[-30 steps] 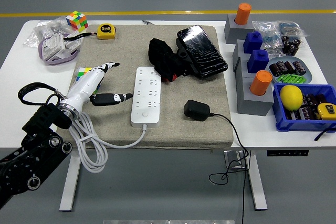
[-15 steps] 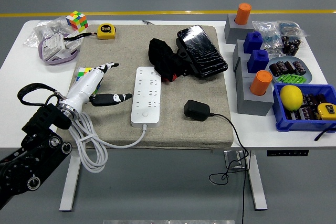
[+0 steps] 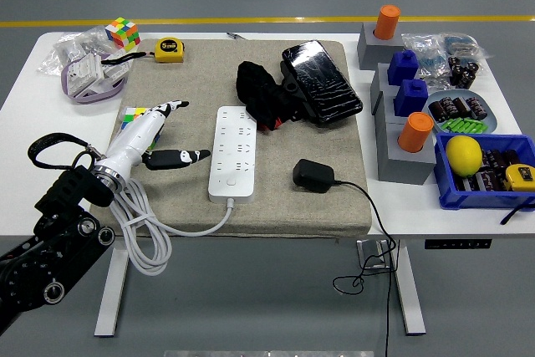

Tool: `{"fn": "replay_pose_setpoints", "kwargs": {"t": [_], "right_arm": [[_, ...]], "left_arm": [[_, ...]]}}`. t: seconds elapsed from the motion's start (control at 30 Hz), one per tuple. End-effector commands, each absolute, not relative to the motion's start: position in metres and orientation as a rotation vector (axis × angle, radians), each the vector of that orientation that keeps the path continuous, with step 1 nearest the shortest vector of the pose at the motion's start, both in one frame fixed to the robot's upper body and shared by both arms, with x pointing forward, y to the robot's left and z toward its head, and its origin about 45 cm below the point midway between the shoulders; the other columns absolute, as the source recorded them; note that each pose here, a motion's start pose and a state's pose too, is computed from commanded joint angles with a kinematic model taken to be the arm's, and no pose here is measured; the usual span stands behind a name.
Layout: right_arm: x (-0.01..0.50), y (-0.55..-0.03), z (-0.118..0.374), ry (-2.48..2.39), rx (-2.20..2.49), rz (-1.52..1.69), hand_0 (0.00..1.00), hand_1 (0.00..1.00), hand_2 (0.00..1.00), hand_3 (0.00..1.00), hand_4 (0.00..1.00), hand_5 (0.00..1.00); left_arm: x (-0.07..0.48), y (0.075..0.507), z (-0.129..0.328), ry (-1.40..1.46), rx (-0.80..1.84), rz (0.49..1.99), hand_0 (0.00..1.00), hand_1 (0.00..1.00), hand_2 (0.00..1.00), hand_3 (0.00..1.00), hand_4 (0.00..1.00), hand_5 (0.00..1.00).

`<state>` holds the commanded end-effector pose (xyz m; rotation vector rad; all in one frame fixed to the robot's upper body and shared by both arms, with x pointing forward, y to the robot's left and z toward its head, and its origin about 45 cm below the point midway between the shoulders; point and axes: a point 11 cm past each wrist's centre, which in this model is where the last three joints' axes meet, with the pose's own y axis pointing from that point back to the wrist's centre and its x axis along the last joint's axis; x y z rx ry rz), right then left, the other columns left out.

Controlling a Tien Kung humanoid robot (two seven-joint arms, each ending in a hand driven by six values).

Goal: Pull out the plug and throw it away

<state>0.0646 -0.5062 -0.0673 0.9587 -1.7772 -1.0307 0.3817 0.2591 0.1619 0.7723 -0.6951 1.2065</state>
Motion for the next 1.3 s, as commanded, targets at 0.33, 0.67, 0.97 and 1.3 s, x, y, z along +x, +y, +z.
{"fn": "replay_pose_setpoints", "kwargs": {"t": [0.33,0.67,0.97,1.3], "right_arm": [[0.0647,-0.5068,-0.0671,-1.778,0.956,-1.030,0.568,0.646,0.670,0.566,0.972,0.481],[0.0642,-0.5064,-0.0674,-1.779,0.956,-1.032,0.568,0.646,0.670,0.566,0.972,0.482],[0.0651,-0.5066,-0.0671,-1.781,0.956,-1.032,0.568,0.645,0.669,0.566,0.972,0.481],[0.0653,-0.5058,-0.0675,-1.780,0.959,-1.033,0.568,0.645,0.670,0.566,0.973,0.483]], "left_arm": [[0.3818,0.2592,0.1618,-0.694,0.776,1.204,0.998,0.998,0.990,0.931,0.998,0.518],[0.3817,0.2592,0.1615,-0.693,0.777,1.205,0.998,0.998,0.990,0.929,0.998,0.518],[0.3822,0.2594,0.1618,-0.693,0.780,1.203,0.998,0.998,0.990,0.929,0.998,0.518],[0.3821,0.2596,0.1616,-0.693,0.783,1.201,0.998,0.998,0.990,0.929,0.998,0.517]]}}
